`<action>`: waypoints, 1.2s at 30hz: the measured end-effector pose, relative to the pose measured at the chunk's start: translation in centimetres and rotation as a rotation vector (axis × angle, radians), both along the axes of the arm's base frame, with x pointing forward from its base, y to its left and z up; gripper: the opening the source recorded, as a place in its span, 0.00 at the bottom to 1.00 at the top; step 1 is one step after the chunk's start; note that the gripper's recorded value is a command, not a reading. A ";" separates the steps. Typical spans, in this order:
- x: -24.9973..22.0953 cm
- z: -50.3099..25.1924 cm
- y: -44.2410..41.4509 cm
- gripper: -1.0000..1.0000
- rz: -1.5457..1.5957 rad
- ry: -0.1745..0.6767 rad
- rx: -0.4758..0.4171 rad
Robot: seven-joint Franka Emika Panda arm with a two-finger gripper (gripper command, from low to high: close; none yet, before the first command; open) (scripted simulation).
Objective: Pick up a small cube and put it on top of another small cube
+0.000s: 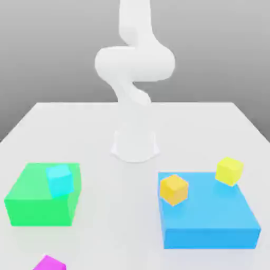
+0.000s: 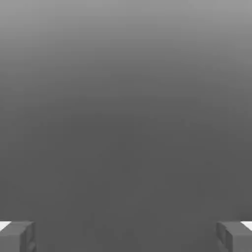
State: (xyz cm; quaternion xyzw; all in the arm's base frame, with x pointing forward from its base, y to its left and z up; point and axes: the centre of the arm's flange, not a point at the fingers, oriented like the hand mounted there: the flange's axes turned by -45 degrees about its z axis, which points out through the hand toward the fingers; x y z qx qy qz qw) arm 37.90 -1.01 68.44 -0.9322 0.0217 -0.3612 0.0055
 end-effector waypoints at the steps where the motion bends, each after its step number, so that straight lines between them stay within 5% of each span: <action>1: 1.4 -1.2 -0.5 0.50 -0.011 0.026 0.007; 16: 14.6 -22.8 -8.4 0.50 -0.195 0.384 0.099; 30: 15.3 -47.5 -16.1 0.50 -0.388 0.708 0.158; 34: 15.1 -53.8 -16.5 0.50 -0.399 0.726 0.160; 35: 15.0 -54.8 -16.5 0.00 -0.400 0.726 0.161; 36: 15.0 -54.8 -16.5 0.00 -0.400 0.726 0.161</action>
